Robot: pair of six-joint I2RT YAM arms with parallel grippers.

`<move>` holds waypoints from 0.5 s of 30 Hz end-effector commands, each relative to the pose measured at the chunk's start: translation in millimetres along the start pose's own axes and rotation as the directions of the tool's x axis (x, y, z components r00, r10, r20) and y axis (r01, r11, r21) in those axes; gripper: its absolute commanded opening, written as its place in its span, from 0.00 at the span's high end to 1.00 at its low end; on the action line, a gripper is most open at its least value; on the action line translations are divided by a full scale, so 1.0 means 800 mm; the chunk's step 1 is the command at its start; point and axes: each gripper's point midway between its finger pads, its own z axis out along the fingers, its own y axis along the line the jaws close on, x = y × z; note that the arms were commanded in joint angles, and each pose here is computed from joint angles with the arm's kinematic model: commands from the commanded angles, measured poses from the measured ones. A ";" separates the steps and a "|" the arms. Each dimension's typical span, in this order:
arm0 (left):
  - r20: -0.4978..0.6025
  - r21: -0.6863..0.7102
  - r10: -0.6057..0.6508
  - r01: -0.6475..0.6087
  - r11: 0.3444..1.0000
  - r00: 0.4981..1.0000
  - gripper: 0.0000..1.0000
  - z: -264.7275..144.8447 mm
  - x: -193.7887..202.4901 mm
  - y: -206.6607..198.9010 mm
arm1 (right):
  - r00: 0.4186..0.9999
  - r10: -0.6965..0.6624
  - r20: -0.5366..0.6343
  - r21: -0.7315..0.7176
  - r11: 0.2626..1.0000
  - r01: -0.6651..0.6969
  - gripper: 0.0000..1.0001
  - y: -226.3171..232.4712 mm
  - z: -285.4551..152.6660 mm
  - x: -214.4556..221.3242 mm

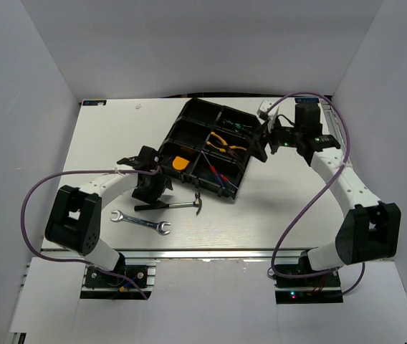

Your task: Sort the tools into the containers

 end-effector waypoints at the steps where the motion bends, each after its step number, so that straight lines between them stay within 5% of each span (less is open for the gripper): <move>1: 0.011 0.064 0.008 -0.009 0.998 1.000 0.31 -0.039 -0.002 -0.024 | 0.999 -0.022 0.049 0.002 1.000 0.022 0.11 0.005 -0.015 -0.010; 15: 0.067 -0.070 -0.016 0.021 0.997 0.998 0.38 -0.031 -0.013 0.030 | 0.998 -0.002 0.067 0.031 1.000 0.000 0.11 0.005 -0.034 -0.003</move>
